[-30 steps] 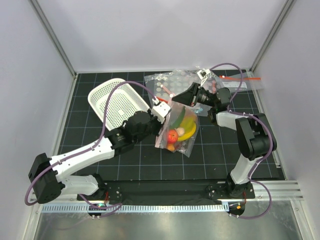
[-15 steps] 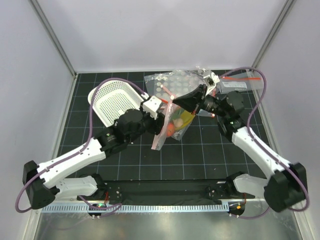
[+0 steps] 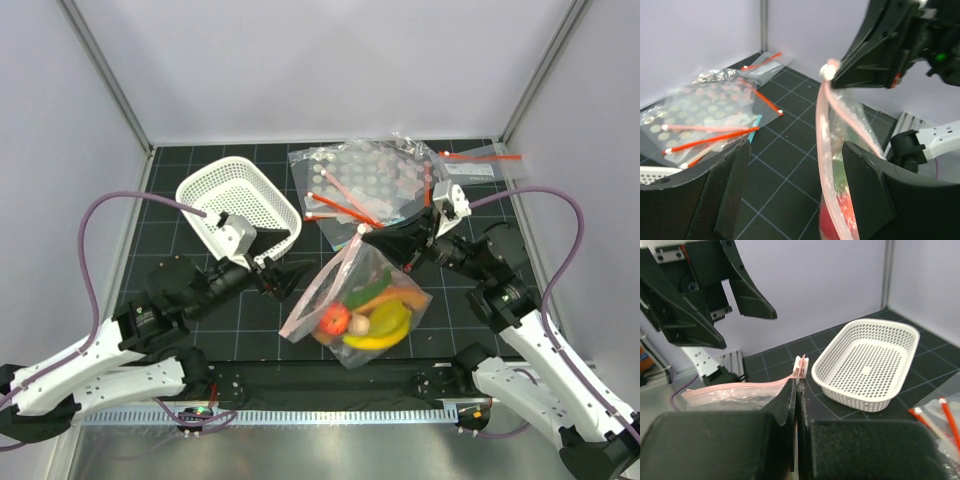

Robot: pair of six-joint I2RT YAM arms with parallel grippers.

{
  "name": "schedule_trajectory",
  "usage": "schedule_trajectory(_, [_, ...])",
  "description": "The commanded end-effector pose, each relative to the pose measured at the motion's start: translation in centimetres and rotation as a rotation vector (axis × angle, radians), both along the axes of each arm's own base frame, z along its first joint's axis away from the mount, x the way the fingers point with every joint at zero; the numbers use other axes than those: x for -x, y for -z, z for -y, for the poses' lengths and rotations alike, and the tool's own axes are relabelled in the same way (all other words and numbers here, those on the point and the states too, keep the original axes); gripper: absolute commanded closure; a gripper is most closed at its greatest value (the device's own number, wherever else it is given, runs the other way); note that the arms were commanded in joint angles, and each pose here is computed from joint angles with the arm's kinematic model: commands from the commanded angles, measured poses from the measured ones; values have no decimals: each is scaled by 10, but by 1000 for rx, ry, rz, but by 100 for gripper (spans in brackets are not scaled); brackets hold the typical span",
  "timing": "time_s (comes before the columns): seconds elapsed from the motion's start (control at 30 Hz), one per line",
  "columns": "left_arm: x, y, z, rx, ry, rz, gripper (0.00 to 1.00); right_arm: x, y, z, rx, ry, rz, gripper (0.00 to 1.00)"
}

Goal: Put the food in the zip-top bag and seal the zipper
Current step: Zip the zipper food storage bag at the center of the board.

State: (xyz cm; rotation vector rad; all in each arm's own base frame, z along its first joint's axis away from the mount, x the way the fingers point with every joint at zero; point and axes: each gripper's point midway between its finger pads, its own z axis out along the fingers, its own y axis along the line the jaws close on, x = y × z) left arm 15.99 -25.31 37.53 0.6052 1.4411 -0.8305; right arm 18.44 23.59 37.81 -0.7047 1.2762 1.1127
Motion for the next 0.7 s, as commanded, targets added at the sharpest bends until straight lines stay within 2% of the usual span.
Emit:
schedule_trajectory(0.0, [19, -9, 15, 40, 128, 37, 23, 8, 11, -13, 39, -97, -26, 99])
schedule_trajectory(0.07, [22, -9, 18, 38, 150, 49, 27, 21, 16, -21, 54, -170, -19, 99])
schedule_trajectory(0.37, [16, 9, 41, -17, 181, 31, 29, 49, 31, -46, 127, -294, 19, 99])
schedule_trajectory(0.43, [14, 13, 45, -36, 179, 28, 33, 50, 32, -48, 135, -298, 21, 99])
schedule_trajectory(0.47, [14, 14, 47, -38, 187, 29, 42, 50, 35, -49, 143, -300, 21, 99])
schedule_trajectory(0.5, [14, 15, 47, -42, 187, 30, 45, 52, 35, -50, 144, -305, 23, 99])
schedule_trajectory(0.67, [19, 14, 48, -40, 221, 49, 57, 52, 38, -53, 151, -312, 21, 99])
